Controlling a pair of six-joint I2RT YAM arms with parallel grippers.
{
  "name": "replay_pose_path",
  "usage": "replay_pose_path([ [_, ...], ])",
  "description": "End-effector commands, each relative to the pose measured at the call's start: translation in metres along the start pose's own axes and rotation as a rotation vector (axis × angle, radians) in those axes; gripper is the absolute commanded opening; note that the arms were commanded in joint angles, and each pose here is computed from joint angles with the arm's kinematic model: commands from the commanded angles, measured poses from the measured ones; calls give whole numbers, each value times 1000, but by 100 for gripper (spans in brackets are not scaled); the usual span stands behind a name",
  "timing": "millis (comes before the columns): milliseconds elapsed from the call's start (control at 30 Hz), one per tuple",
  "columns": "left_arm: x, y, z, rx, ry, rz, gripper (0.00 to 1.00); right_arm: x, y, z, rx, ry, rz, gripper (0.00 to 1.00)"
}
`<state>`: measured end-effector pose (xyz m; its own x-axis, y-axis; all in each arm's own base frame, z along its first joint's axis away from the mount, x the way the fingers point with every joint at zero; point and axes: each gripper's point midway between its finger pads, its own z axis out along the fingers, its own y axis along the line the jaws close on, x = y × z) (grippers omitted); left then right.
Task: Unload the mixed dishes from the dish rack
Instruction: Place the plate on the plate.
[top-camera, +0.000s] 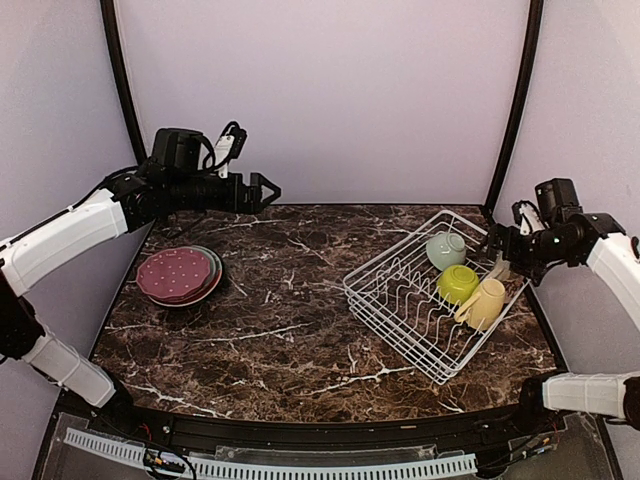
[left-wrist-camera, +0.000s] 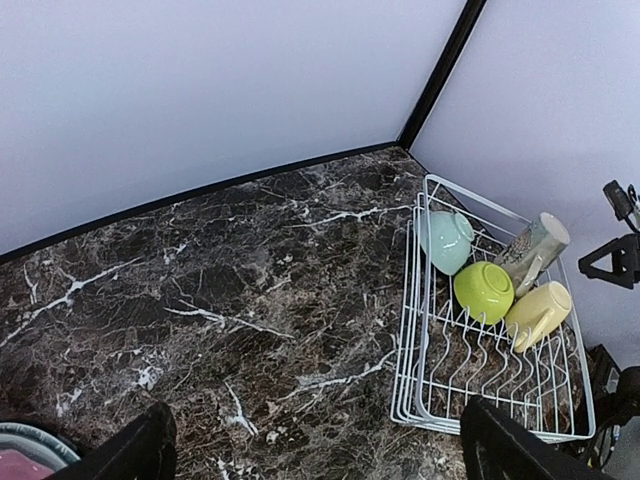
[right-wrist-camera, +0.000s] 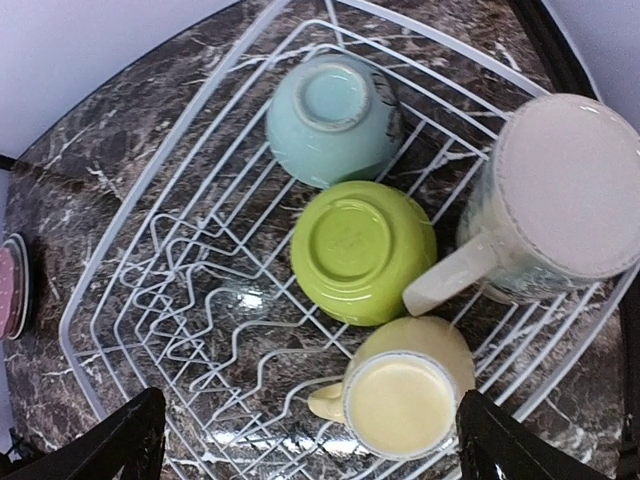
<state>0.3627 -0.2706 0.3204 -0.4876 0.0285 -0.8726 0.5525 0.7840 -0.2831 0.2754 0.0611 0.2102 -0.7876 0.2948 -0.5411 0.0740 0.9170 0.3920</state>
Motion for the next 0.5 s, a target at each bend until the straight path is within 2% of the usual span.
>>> replay_pose_path([
  [0, -2, -23, -15, 94, -5, 130, 98, 7, -42, -12, 291, 73, 35, 99],
  [200, 5, -26, -33, 109, -50, 162, 99, -19, -72, -16, 516, 58, 64, 99],
  [467, 10, -32, -32, 149, -43, 140, 99, -54, -90, 11, 576, 59, 110, 99],
])
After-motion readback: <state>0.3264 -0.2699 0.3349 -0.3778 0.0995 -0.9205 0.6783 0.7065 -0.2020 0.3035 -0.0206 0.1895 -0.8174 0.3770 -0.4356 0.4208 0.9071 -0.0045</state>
